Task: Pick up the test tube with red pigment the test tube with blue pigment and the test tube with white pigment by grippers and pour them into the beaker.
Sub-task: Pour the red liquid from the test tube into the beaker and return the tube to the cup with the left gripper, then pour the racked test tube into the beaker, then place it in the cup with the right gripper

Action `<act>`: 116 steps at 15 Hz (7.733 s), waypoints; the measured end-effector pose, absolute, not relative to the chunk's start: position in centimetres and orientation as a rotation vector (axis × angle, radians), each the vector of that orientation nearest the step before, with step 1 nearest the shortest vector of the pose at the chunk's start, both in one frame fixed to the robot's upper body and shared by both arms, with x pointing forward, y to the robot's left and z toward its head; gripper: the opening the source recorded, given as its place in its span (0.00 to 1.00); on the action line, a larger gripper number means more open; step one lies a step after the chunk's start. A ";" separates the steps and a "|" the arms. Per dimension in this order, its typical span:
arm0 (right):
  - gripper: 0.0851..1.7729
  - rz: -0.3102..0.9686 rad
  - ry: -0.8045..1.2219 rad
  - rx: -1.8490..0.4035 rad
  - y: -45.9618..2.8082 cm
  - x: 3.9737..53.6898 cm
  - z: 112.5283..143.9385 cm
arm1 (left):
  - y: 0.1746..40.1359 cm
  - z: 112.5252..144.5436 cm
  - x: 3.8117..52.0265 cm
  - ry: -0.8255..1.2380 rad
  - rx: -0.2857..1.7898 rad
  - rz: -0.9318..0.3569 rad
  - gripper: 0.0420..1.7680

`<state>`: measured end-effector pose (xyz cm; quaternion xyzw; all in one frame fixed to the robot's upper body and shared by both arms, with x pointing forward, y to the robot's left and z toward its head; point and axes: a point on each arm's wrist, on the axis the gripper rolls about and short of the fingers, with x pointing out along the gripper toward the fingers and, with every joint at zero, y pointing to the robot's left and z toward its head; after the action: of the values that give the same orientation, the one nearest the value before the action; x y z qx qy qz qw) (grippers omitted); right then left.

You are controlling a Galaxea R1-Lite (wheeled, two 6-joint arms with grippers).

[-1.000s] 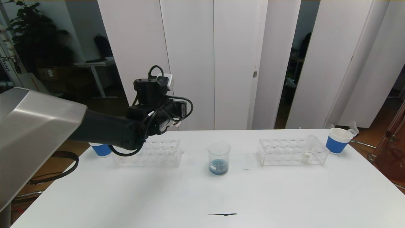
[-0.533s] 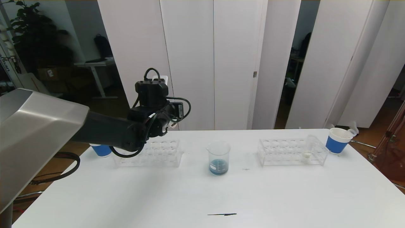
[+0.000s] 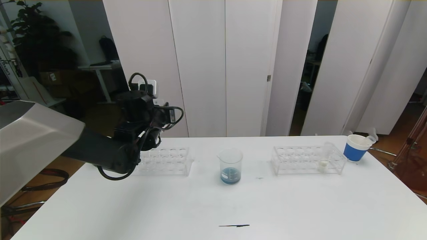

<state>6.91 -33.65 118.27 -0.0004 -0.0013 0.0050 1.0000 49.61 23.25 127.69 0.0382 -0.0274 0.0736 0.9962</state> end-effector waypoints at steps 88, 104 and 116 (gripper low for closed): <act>0.99 0.010 -0.003 -0.002 -33.6 6.9 118.3 | 33.9 131.9 10.5 0.027 0.155 0.263 0.98; 0.99 0.009 -0.003 -0.001 -33.6 6.9 118.3 | 33.6 121.4 5.6 -0.065 0.117 0.105 0.98; 0.99 0.010 -0.003 -0.001 -33.6 6.9 118.3 | 33.4 118.2 6.9 0.000 0.016 0.000 0.98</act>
<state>6.91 -33.64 118.27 -0.0006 -0.0013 0.0048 1.0000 6.88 33.35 118.25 0.0079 -0.0001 -0.0002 1.0000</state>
